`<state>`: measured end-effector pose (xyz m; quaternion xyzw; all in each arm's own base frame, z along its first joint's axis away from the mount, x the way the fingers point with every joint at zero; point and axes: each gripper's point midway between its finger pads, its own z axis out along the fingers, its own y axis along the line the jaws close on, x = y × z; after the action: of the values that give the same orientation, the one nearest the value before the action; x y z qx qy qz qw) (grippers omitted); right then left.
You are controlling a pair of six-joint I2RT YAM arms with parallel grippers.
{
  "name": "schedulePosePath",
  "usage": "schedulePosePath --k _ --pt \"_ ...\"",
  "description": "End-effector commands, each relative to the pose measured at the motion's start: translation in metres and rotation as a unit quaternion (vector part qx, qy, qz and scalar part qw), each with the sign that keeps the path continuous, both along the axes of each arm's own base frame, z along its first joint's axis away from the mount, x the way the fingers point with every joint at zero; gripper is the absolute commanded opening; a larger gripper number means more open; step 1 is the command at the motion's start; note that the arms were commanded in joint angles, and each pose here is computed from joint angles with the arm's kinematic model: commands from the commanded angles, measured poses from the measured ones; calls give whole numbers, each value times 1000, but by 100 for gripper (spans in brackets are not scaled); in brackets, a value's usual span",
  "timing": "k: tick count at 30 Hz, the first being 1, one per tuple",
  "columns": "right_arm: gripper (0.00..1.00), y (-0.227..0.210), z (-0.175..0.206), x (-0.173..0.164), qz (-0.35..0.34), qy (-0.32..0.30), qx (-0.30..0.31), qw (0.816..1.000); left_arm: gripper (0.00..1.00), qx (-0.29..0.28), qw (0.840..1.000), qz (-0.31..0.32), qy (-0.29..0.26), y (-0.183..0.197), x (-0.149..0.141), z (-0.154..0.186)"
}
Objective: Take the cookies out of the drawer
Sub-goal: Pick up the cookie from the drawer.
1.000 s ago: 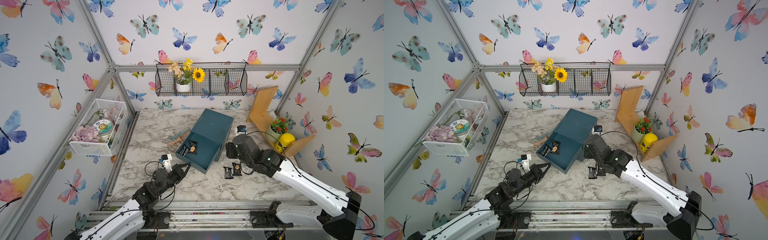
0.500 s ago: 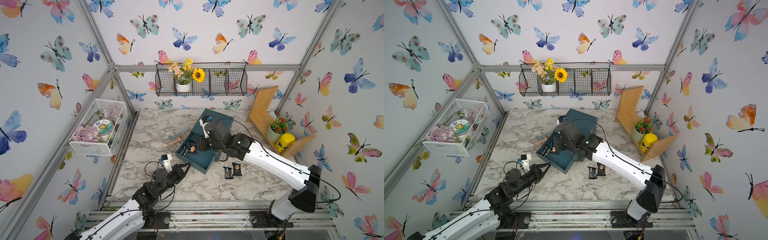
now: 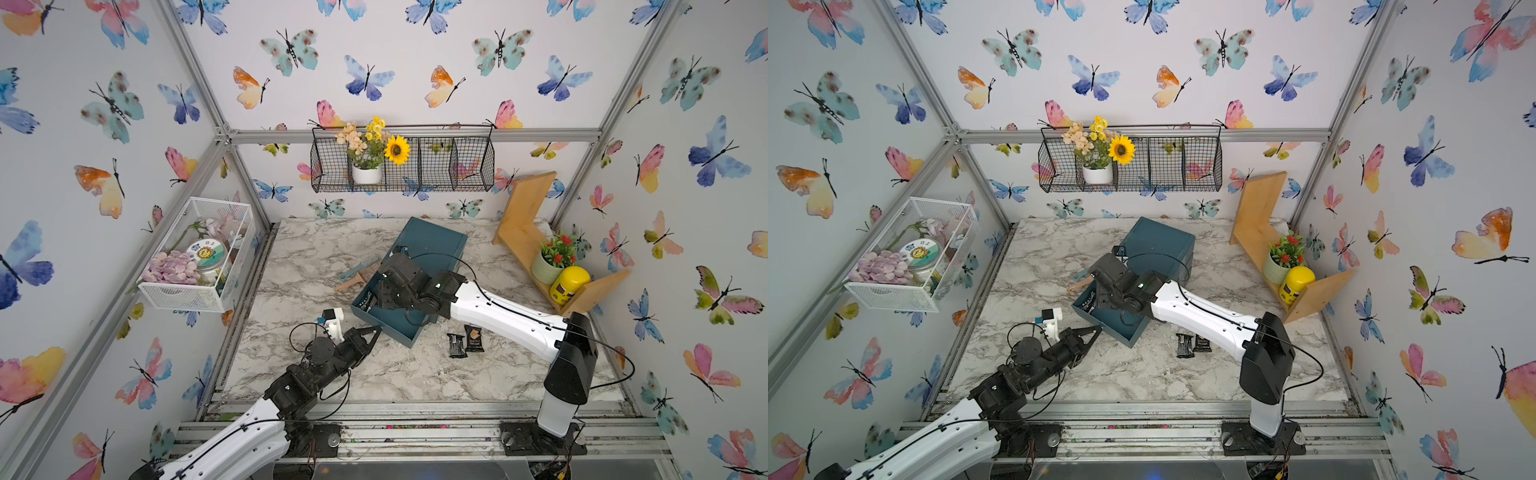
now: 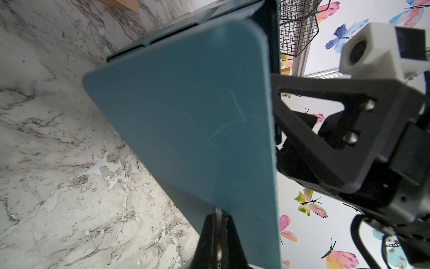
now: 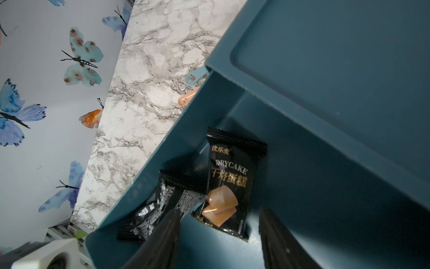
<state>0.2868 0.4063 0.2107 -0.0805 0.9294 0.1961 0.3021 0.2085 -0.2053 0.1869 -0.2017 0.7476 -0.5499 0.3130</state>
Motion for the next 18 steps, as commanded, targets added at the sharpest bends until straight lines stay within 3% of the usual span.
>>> schedulePosePath --k 1,18 --pt "58 -3 -12 4 -27 5 -26 999 0 -5 1000 10 -22 3 3 12" --pt "49 -6 -48 19 -59 5 -101 993 0 -8 1000 9 -23 3 3 12"
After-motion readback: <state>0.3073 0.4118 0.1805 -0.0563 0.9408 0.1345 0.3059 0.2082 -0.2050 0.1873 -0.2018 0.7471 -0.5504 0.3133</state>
